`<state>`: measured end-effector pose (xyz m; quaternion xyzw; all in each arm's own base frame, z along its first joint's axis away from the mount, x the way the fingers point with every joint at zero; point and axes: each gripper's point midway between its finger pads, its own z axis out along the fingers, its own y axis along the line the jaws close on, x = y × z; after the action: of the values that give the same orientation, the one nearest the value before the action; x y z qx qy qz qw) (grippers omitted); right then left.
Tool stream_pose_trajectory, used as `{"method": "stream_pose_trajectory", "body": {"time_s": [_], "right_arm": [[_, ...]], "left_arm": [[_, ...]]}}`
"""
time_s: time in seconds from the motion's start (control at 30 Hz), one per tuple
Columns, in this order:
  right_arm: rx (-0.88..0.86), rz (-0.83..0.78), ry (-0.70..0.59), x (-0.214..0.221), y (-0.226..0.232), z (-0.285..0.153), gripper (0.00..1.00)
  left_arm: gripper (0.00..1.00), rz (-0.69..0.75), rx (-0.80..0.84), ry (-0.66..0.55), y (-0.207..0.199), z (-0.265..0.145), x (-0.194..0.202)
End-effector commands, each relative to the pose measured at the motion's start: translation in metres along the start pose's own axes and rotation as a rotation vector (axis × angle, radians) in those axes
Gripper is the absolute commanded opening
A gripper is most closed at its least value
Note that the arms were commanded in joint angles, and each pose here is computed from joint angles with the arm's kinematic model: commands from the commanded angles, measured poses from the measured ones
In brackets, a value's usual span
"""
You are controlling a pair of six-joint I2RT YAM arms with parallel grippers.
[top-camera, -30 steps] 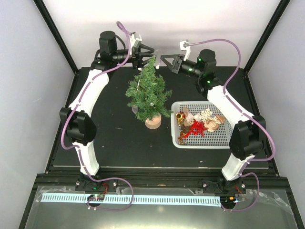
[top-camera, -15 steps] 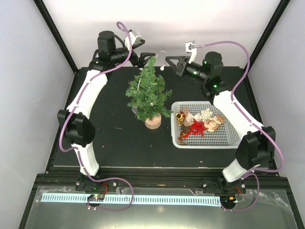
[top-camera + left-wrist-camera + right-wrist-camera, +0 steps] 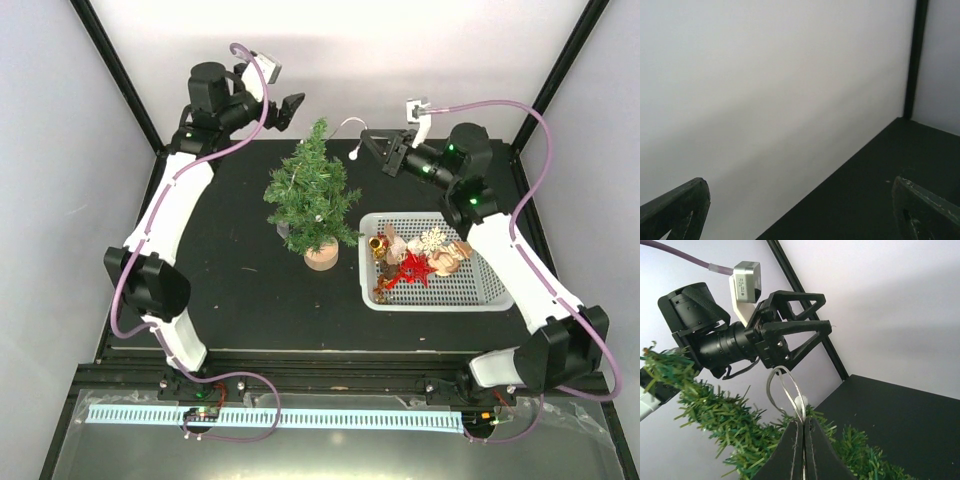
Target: Decorate the small christmas tree
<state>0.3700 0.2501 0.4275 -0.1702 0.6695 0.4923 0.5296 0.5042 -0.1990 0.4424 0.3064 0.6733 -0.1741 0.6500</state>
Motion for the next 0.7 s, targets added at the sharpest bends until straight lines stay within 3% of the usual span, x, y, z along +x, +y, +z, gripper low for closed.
{"method": "stream_pose_trajectory", "body": {"time_s": [0.0,0.3,0.67], "right_arm": [[-0.012,0.001,0.020,0.005,0.012,-0.011,0.01],[-0.083,0.067,0.076,0.030,0.031,-0.016,0.01],[-0.189,0.072,0.131,0.052,0.094,-0.018,0.01]], "left_arm": [[0.99,0.049,-0.144,0.041,0.022,-0.023,-0.005],[0.99,0.050,-0.165,0.068,0.020,-0.051,0.006],[0.99,0.073,-0.182,0.094,0.012,-0.072,0.017]]}}
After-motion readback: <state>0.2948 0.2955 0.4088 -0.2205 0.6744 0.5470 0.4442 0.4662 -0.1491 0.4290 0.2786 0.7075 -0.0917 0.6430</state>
